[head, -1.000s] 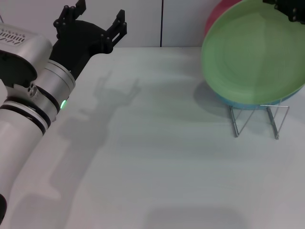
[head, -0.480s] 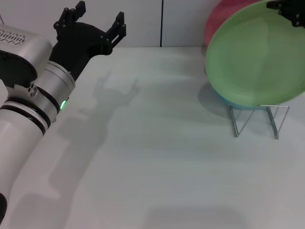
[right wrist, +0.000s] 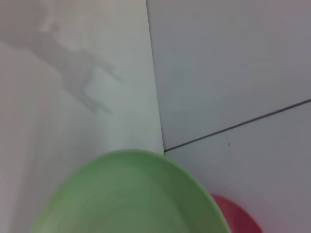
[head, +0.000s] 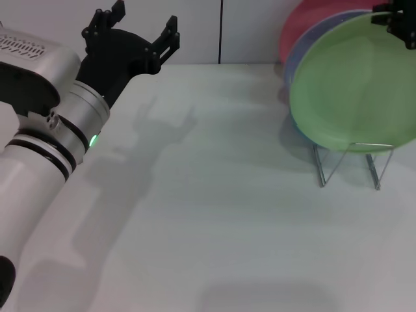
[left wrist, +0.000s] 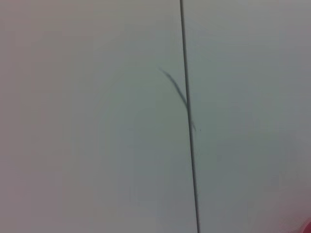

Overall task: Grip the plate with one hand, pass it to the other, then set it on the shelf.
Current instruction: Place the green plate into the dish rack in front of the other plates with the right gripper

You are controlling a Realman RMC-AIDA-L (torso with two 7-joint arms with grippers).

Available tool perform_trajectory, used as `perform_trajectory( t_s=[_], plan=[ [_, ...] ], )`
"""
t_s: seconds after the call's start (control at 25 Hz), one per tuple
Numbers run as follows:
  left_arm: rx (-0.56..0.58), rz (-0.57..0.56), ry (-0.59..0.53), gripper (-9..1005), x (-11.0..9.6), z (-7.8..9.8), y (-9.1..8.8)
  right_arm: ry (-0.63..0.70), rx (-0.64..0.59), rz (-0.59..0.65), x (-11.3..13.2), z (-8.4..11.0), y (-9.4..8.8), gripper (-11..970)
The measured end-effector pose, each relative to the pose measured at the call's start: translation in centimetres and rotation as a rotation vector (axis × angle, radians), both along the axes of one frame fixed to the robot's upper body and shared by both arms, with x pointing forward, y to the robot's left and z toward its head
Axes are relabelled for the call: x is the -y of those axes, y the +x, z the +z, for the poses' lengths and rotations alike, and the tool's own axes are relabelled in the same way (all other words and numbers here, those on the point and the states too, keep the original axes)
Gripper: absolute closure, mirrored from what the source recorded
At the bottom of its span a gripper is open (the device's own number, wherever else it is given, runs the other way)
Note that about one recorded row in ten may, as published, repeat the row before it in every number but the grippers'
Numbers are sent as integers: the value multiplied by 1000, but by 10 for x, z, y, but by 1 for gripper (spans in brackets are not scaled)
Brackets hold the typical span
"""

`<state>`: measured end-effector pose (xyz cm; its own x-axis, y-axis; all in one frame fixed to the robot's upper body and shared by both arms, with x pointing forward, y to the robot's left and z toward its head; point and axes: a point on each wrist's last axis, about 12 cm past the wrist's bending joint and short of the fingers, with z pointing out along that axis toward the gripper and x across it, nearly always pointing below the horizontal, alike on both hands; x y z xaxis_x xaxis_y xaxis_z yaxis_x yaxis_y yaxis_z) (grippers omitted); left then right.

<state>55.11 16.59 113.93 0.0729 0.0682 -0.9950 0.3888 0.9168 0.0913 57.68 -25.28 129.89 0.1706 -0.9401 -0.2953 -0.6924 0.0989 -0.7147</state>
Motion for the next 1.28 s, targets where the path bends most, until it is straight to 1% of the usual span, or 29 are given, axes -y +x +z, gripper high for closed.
perform_trajectory(
  t_s=[0.92, 1.28],
  plan=[
    [-19, -19, -9, 135, 6, -2, 5, -4, 1, -25, 7, -6, -2, 857],
    [-43, -40, 16, 135, 11, -4, 12, 10, -42, -43, 3, -6, -10, 832]
  ],
)
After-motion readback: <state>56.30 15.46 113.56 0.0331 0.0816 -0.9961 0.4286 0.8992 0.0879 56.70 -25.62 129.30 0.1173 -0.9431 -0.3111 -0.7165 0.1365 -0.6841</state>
